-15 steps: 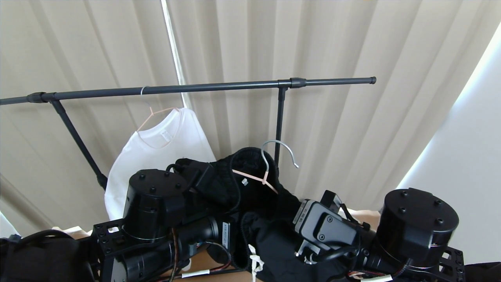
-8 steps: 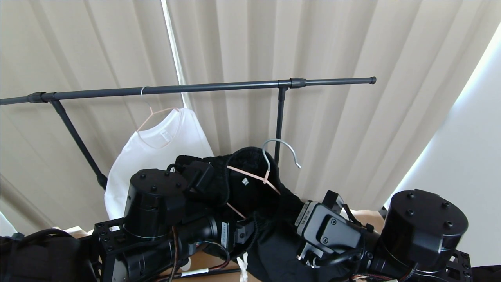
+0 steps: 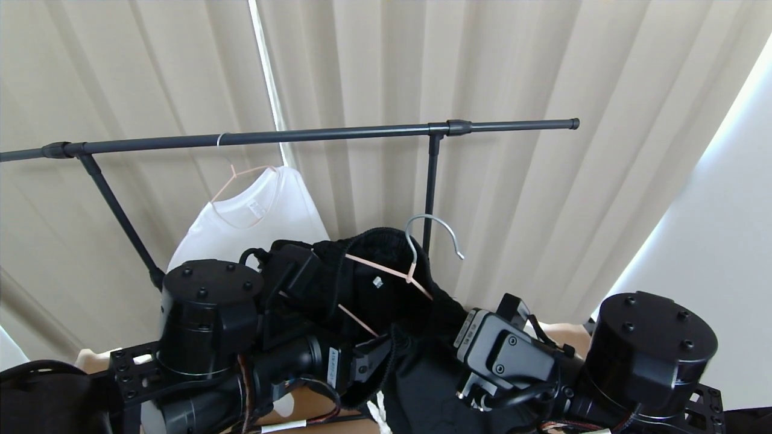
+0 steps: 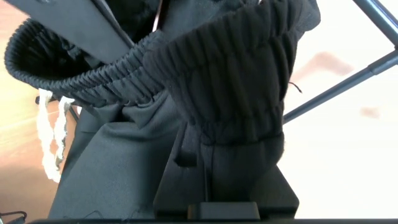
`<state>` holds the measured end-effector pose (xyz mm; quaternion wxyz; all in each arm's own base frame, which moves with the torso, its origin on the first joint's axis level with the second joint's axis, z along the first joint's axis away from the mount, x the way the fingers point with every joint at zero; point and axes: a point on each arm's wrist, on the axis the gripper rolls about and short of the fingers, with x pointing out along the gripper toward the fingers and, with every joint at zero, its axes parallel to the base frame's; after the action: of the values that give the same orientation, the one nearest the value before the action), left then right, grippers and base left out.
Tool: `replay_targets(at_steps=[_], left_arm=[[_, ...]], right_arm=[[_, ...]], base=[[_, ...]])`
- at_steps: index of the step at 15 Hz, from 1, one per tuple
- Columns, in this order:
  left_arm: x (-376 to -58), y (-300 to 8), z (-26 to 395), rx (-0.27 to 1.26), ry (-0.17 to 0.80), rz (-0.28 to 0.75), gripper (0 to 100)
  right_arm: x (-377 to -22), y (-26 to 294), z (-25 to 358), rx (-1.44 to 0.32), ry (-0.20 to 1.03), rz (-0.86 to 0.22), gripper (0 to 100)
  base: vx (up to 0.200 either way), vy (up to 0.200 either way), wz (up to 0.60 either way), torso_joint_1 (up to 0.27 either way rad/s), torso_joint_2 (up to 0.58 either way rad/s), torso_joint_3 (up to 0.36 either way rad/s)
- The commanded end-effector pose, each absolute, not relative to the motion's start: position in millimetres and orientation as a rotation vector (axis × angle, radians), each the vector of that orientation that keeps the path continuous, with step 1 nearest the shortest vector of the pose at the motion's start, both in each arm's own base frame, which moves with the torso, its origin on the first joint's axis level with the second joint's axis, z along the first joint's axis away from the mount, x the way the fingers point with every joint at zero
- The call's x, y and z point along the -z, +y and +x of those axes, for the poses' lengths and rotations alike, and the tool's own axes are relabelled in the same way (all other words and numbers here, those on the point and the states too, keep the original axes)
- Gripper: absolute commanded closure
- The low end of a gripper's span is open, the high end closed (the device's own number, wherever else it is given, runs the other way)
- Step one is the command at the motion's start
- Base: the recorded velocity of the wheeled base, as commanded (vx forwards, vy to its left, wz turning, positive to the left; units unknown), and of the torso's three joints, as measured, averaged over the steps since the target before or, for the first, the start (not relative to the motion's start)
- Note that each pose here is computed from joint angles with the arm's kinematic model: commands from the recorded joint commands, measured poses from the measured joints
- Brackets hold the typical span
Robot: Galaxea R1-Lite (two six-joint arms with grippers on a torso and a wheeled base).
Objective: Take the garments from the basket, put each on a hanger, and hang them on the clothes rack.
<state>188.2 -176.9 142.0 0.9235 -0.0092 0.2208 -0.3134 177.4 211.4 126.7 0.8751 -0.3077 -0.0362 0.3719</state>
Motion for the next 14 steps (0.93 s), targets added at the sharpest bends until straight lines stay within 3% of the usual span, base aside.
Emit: replay_targets(at_steps=[1,10,14], left_arm=[[-150,-172,183,0.649,0.424,-0.025,0],[-141,-164,184,0.631,0.421,0.093,0],[-135,-164,186,0.519,0.407,0.187,0]], right_arm=[[-126,212,177,-0.778,-0.072,-0.645,100],[-126,209,181,-0.761,-0.069,-0.643,100],[-126,208,182,-0.759,-0.069,-0.643,100]], base=[[0.0,0.0,0.0,0.0,0.0,0.0],[0.0,0.0,0.0,0.0,0.0,0.0],[0.0,0.0,0.0,0.0,0.0,0.0]])
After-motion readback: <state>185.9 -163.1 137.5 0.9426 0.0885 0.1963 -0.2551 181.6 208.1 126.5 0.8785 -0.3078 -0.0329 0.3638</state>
